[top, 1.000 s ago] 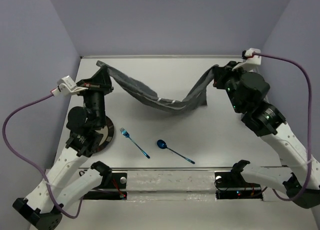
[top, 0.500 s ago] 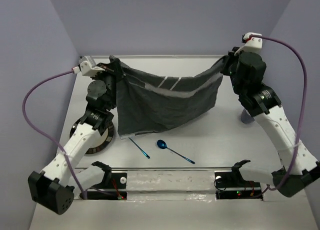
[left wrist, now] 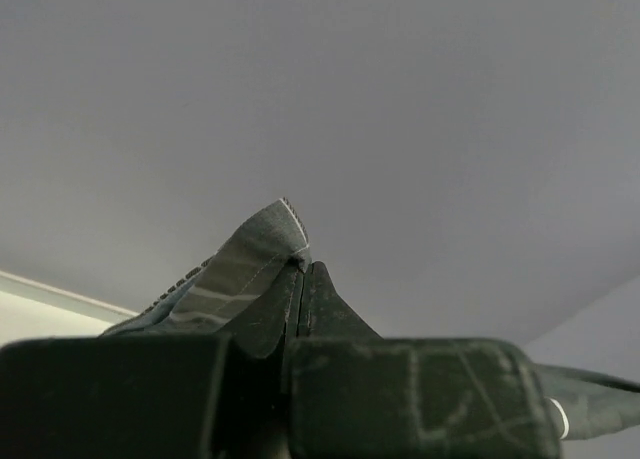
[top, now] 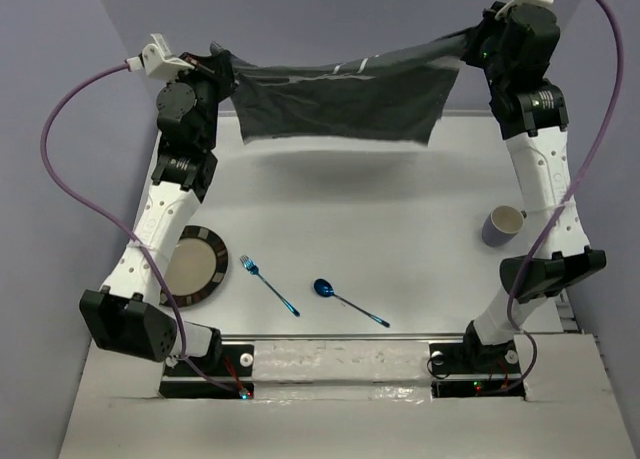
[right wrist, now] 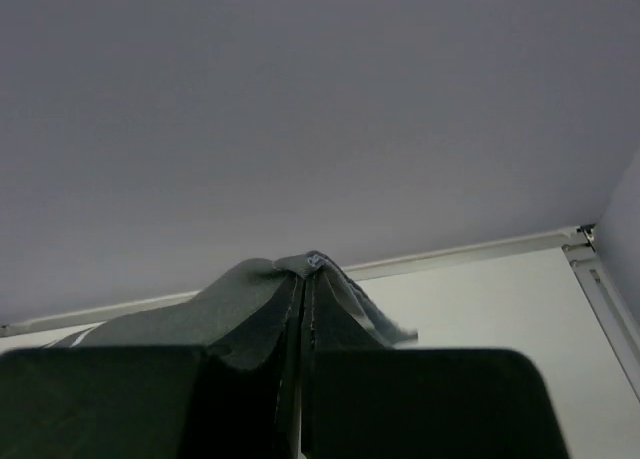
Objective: Set the dinner table for one person
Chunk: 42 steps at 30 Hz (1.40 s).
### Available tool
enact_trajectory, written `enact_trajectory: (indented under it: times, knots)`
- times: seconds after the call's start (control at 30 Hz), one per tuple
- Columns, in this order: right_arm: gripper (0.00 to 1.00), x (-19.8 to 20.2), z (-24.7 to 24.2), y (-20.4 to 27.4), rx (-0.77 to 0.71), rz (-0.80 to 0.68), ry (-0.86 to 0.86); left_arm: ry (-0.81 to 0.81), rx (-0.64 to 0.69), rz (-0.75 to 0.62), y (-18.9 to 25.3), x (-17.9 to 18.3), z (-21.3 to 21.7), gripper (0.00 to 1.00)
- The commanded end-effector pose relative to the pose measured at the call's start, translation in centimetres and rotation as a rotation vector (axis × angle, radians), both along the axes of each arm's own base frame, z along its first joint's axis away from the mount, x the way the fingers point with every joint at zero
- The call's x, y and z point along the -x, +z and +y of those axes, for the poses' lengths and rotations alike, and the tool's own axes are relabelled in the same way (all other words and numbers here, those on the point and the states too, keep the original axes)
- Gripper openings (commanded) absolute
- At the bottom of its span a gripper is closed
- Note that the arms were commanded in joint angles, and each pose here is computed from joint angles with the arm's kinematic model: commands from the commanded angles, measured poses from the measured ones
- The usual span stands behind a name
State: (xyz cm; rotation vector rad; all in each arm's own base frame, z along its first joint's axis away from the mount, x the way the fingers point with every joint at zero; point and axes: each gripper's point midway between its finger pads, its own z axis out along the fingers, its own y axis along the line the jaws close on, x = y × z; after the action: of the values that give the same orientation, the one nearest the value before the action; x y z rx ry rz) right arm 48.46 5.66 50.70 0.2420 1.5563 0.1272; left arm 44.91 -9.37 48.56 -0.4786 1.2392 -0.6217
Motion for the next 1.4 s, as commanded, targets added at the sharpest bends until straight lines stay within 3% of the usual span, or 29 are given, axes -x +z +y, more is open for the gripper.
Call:
enact_trajectory:
  times: [0.0,0.03,0.07,0.1,0.23,0.27,0.33,0.37,0.57,0.8,1.13,1.37]
  knots:
    - [0.00,3.4,1.0,0.3,-0.042,-0.021,0.089,-0.031,0.030,-0.067,-0.2,3.1,0.6,0.00]
    - [0.00,3.5,1.0,-1.5,-0.055,0.001,0.088,-0.025,0.038,-0.096,0.8,3.8,0.9,0.00]
    - [0.00,5.4,1.3,-1.4,-0.076,-0.028,0.120,-0.027,0.047,-0.050,-2.4,4.2,1.1,0.00]
    - [0.00,4.6,1.7,-7.2,-0.101,0.055,0.126,-0.020,0.057,-0.037,-3.8,4.5,1.5,0.00]
    - [0.00,6.8,2.3,-14.4,-0.150,0.116,0.160,-0.020,0.098,0.087,-13.3,5.6,2.1,0.00]
    - [0.00,7.4,2.4,-20.0,-0.156,0.217,0.160,-0.019,0.105,0.130,-17.4,6.2,2.5,0.00]
    - [0.00,8.0,2.5,-24.0,-0.164,0.269,0.161,-0.058,0.158,0.160,-21.2,7.1,2.2,0.00]
    - [0.00,8.8,2.4,-28.3,-0.170,0.357,0.152,-0.056,0.168,0.187,-24.4,7.9,2.6,0.00]
    - [0.00,11.4,2.9,-38.9,-0.197,0.558,0.163,-0.062,0.169,0.338,-33.9,10.1,3.0,0.00]
    - [0.00,14.7,2.8,-43.7,-0.263,0.680,0.135,-0.130,0.169,0.397,-37.8,12.9,2.3,0.06]
    - [0.00,17.4,0.6,-43.7,-0.283,0.638,0.024,-0.146,0.169,0.423,-39.3,16.2,2.4,0.03]
    - [0.00,18.5,-0.3,-43.4,-0.309,0.626,-0.037,-0.127,0.153,0.416,-39.1,16.9,2.8,0.21]
